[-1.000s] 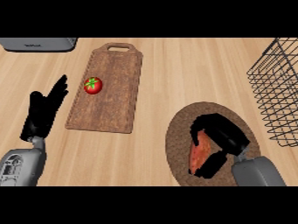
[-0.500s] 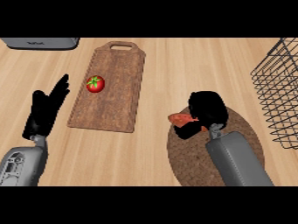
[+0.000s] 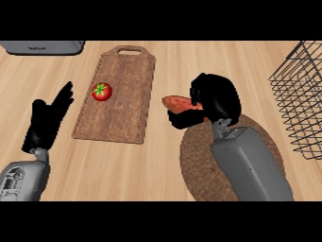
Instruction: Pick the sweet potato from the placemat and place it in the basket
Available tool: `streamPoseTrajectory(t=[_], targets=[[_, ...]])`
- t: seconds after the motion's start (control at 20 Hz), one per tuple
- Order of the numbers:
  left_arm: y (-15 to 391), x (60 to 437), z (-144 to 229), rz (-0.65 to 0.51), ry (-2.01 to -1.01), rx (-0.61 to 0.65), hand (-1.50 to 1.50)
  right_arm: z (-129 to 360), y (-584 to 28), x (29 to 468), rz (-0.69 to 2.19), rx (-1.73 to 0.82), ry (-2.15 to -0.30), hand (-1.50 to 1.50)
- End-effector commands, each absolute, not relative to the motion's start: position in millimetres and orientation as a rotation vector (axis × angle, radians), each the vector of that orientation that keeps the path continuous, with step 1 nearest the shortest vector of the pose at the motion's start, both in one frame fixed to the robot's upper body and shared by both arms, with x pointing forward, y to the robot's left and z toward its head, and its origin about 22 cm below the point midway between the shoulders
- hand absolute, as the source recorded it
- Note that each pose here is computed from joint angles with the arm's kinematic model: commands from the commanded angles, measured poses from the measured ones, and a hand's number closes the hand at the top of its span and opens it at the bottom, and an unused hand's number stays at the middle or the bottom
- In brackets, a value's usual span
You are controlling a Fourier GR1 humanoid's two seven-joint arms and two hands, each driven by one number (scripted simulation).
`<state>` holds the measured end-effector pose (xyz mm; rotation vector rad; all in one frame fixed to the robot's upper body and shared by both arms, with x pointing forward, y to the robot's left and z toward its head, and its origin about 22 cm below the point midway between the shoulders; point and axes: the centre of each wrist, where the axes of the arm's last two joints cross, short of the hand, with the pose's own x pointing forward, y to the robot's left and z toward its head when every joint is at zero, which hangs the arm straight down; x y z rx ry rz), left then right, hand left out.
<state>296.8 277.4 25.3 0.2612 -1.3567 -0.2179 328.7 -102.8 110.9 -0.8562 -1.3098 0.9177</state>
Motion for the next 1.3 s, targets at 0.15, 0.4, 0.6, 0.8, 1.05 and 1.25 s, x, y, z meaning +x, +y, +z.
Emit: streamPoseTrajectory(t=[0.15,0.4,0.6,0.8,1.05,1.25], targets=[[276,294,29,-0.213,-1.349,0.262,0.0,208,-97,301,0.542,-0.776,-1.562,1.5],[279,296,15,-0.206,-1.346,0.264,0.0,286,-100,292,0.491,-0.85,-1.605,1.5],[285,292,30,-0.214,-1.347,0.271,0.0,346,-120,301,0.374,-0.858,-1.626,1.5],[281,298,27,-0.217,-1.367,0.266,0.0,364,-105,307,0.364,-0.898,-1.592,1.5],[280,290,25,-0.201,-1.352,0.277,0.0,394,-144,319,0.321,-1.036,-1.513,1.5],[277,292,22,-0.206,-1.354,0.268,0.0,375,-166,348,0.485,-1.285,-1.308,1.5]])
